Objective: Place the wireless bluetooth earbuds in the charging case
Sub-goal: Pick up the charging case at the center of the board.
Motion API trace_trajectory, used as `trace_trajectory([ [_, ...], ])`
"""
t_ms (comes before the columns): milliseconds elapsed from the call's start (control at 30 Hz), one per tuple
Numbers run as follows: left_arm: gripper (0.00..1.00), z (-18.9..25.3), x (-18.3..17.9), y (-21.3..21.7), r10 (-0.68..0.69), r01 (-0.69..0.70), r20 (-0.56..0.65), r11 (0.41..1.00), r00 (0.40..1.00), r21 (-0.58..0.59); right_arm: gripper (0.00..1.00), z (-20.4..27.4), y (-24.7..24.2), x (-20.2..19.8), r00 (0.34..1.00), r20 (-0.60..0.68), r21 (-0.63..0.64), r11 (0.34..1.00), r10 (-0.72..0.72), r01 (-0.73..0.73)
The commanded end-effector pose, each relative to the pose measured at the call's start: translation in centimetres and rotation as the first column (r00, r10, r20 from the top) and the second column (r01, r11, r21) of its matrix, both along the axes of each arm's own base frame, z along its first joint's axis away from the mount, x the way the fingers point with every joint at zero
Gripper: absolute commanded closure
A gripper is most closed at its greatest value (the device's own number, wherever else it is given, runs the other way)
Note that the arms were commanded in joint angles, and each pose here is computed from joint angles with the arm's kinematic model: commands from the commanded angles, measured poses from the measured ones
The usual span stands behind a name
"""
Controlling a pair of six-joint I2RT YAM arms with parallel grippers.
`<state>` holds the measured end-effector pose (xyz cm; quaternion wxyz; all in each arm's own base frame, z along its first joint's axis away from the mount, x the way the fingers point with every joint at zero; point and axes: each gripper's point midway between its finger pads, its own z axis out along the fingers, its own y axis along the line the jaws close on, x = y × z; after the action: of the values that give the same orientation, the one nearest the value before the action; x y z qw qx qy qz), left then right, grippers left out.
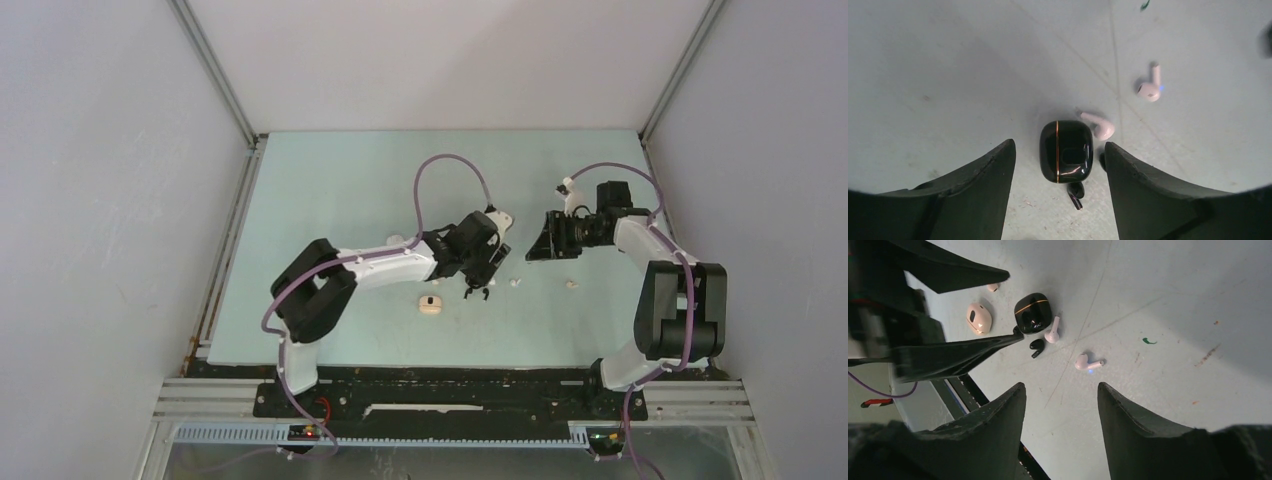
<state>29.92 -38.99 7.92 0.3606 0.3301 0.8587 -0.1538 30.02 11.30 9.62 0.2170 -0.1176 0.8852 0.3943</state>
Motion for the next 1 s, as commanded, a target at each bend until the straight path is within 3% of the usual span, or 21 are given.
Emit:
trace_trajectory([
  [0,0.28,-2.5,-0.6,0.5,0.032,-0.026,-0.072,0.996,0.997,0.081,0.42,0.8,-0.6,1.1,1.000,0.019,-0.006,1.000,-0.019,0.019],
  [333,0.32,-4.0,-0.7,0.3,0.050,-0.037,-0.128,0.994,0.990,0.098,0.41,0.9,-0.7,1.0,1.000,0.016,0.004,1.000,-0.019,0.019],
  [733,0.51,-5.0,-1.0,0.1,0.036,-0.020,-0.172,0.996,0.984,0.090,0.41,0.8,-0.9,0.9,1.000,0.006,0.013,1.000,-0.024,0.024],
  [833,0.58,-3.9,-0.8,0.3,0.032,-0.021,-0.140,0.997,0.990,0.075,0.41,0.8,-0.8,0.9,1.000,0.002,0.019,1.000,-0.024,0.024],
  [967,0.71,0.2,-0.9,0.0,-0.043,0.043,0.011,0.997,0.999,-0.064,0.42,0.9,-0.4,0.8,0.999,-0.026,0.050,0.998,-0.030,0.031],
])
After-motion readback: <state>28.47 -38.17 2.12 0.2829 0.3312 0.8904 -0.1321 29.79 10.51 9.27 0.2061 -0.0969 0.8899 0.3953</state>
